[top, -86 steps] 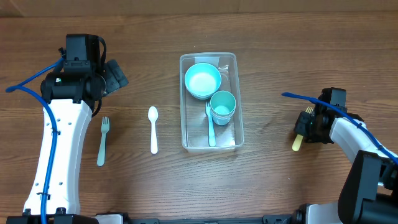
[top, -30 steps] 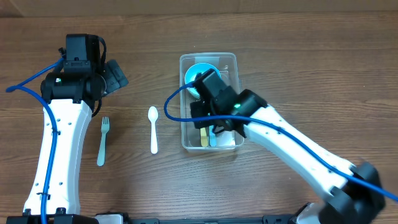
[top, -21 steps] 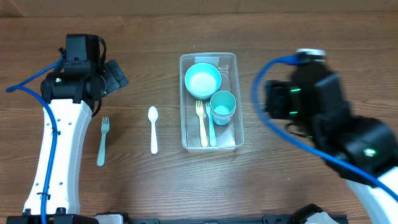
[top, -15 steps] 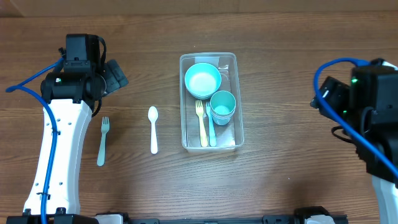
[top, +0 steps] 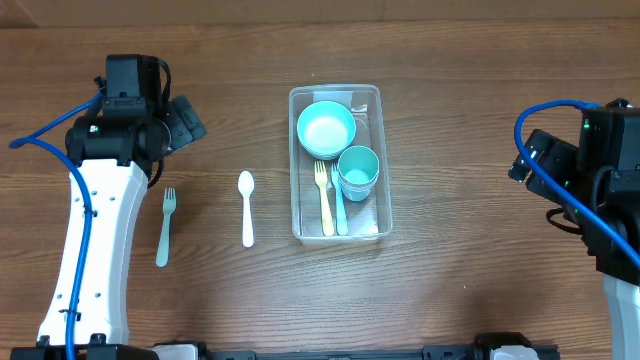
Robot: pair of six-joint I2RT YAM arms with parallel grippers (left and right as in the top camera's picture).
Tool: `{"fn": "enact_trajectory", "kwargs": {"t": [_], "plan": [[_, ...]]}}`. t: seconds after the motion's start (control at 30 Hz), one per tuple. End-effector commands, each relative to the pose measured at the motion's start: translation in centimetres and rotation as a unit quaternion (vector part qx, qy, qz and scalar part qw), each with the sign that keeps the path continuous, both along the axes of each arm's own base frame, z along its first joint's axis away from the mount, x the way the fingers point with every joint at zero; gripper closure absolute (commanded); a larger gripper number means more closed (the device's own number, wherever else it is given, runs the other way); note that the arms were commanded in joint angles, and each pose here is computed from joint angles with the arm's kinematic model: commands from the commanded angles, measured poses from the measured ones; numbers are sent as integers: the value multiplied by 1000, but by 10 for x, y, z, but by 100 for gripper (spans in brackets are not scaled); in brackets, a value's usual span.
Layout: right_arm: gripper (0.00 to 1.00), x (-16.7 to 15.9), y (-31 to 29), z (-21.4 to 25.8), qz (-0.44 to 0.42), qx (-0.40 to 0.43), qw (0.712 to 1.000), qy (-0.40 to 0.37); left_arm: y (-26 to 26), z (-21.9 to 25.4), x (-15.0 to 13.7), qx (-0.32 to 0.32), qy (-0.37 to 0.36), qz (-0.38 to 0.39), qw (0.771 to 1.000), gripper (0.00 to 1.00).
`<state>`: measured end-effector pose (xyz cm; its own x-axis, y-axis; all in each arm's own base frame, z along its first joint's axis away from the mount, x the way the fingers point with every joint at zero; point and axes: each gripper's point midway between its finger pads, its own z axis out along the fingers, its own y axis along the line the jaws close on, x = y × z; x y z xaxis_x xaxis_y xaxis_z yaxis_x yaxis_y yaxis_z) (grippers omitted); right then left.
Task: Pack container
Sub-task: 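Release the yellow fork and raise the right arm aside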
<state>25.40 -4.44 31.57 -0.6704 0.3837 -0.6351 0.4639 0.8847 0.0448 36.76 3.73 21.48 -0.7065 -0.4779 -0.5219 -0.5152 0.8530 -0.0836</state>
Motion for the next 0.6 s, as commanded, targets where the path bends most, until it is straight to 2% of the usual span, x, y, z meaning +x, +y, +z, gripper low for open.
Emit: {"fn": "enact_trajectory", "kwargs": {"t": [0.0,0.1,0.17,0.37,0.4,0.43,0.47,0.5,0.53,0.57], "plan": [[0,1,-1,5,-1,-2,1000,-8,0,1,2,-6,-3,7,1000,0],[0,1,-4,5,-6,-9,1000,-7,0,1,2,-6,-3,7,1000,0],[0,2,-17,5,-41,-34,999,-3,0,1,2,-6,-3,7,1000,0],[0,24,-20,-13,-46,-40,998,29,0,1,2,-6,-3,7,1000,0],[12,30,-27,-21,-58,-40,997,42,0,1,2,-6,-3,7,1000,0],[15,31,-32,-25,-65,-40,996,49,0,1,2,-6,-3,7,1000,0],[33,32,-39,-29,-78,-38,995,58,0,1,2,-6,-3,7,1000,0],[37,32,-44,-32,-85,-31,994,61,0,1,2,-6,-3,7,1000,0],[24,34,-47,-35,-91,-18,994,62,0,1,2,-6,-3,7,1000,0],[0,33,-52,-35,-99,-17,993,60,0,1,2,-6,-3,7,1000,0]]}}
